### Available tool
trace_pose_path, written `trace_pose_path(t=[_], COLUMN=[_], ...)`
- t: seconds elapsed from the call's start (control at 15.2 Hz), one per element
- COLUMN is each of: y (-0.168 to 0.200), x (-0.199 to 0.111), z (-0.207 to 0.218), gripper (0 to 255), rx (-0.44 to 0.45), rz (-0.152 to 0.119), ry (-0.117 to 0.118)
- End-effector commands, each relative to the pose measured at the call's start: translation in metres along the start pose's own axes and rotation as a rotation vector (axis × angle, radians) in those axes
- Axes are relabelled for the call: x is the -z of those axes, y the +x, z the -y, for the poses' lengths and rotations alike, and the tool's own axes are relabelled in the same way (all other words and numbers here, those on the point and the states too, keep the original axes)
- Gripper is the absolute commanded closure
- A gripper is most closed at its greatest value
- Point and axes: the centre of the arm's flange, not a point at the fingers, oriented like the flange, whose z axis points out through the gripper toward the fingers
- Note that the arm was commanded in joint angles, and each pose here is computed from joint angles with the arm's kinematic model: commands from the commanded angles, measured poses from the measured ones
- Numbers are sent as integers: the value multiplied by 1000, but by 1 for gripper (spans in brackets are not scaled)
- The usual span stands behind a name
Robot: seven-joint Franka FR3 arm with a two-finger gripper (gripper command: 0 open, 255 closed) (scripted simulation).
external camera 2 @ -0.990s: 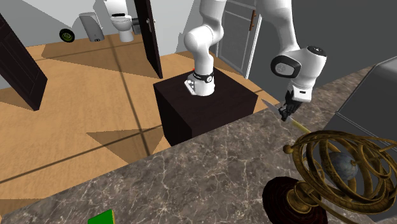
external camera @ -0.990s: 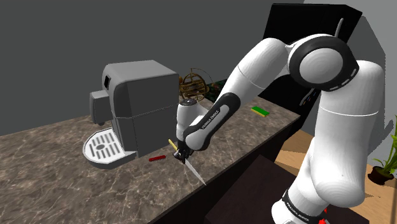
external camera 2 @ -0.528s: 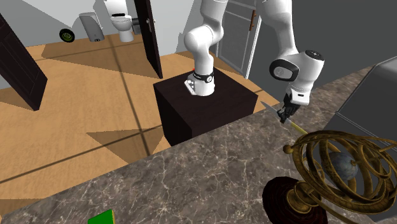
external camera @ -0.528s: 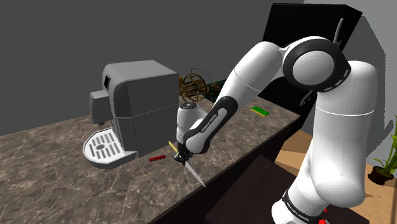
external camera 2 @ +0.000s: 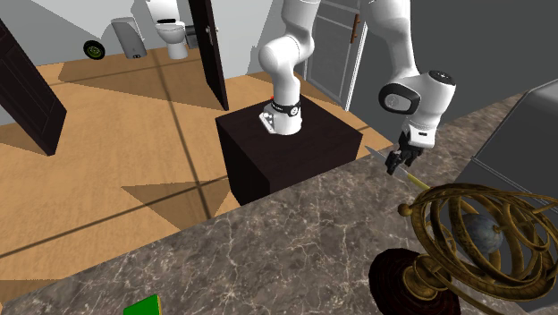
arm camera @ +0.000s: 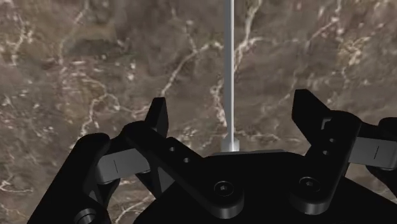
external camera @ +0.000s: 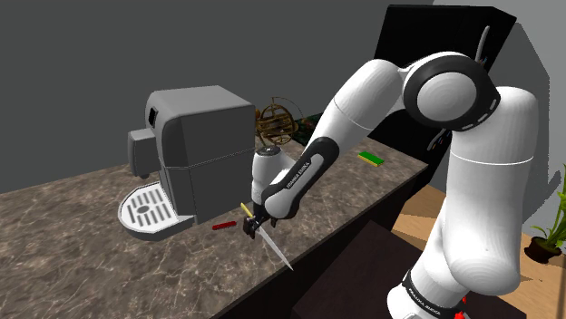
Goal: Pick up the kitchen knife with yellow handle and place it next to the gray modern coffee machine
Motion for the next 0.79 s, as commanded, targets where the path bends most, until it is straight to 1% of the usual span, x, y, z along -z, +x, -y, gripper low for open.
trace_pose_path(t=[0.0, 0.26, 0.73], y=[0, 0, 0], x=[0, 50, 50], z=[0, 0, 0], gripper=[0, 0, 0], rx=[0, 0, 0], rz=[0, 0, 0], ry=[0, 0, 0])
